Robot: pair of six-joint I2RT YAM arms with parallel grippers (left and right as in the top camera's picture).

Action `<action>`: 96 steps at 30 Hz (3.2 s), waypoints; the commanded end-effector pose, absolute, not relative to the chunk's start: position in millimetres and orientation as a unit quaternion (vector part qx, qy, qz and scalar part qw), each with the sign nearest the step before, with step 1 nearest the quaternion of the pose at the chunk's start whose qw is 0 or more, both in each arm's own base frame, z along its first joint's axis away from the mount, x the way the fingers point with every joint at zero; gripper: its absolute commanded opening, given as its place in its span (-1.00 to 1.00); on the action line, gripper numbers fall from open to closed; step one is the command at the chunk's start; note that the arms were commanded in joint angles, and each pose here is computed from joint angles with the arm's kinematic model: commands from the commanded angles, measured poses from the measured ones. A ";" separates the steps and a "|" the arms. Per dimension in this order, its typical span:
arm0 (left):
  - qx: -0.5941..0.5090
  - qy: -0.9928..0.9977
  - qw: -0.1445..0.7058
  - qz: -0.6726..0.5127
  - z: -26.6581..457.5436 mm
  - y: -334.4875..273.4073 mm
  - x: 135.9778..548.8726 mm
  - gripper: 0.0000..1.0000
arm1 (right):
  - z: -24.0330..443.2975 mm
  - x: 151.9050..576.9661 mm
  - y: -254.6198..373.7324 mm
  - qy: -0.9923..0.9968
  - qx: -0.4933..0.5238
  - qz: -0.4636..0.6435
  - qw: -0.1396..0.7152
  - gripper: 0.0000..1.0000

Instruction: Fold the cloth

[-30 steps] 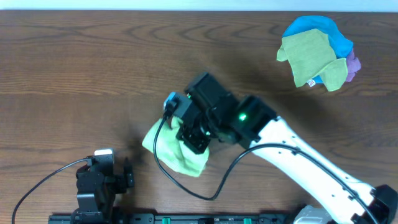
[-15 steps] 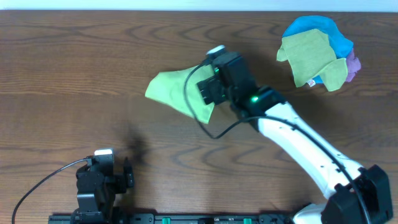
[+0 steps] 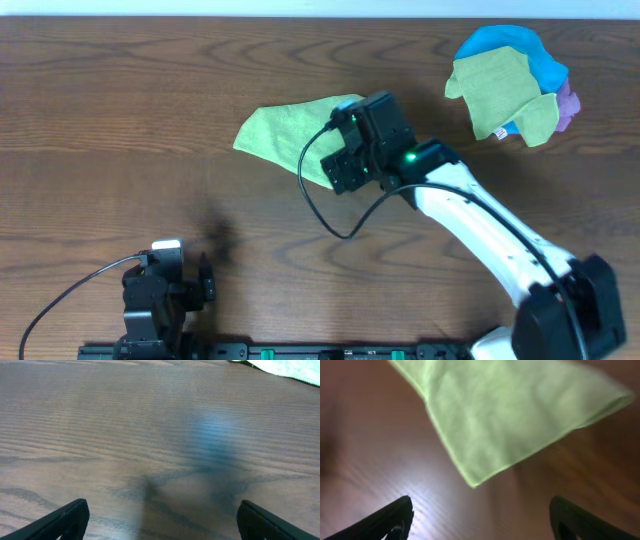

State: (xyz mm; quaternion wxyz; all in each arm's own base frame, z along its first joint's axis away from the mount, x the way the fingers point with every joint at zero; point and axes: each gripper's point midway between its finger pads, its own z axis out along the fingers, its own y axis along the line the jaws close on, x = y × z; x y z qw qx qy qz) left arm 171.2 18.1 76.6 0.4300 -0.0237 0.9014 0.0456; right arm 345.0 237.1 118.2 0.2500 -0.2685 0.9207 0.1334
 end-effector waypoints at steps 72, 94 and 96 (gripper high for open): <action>-0.029 0.913 0.404 0.054 63.1 21.6 162.4 0.91 | 167.8 299.1 254.5 0.907 -0.292 0.201 0.229 -0.98; -0.067 0.898 0.432 -0.048 74.8 -4.1 174.0 0.91 | 173.9 280.4 270.5 0.902 -0.312 0.161 0.250 -0.98; -0.068 0.898 0.433 -0.049 74.9 -4.1 174.0 0.91 | 154.9 305.1 270.8 0.906 -0.305 0.151 0.253 -0.97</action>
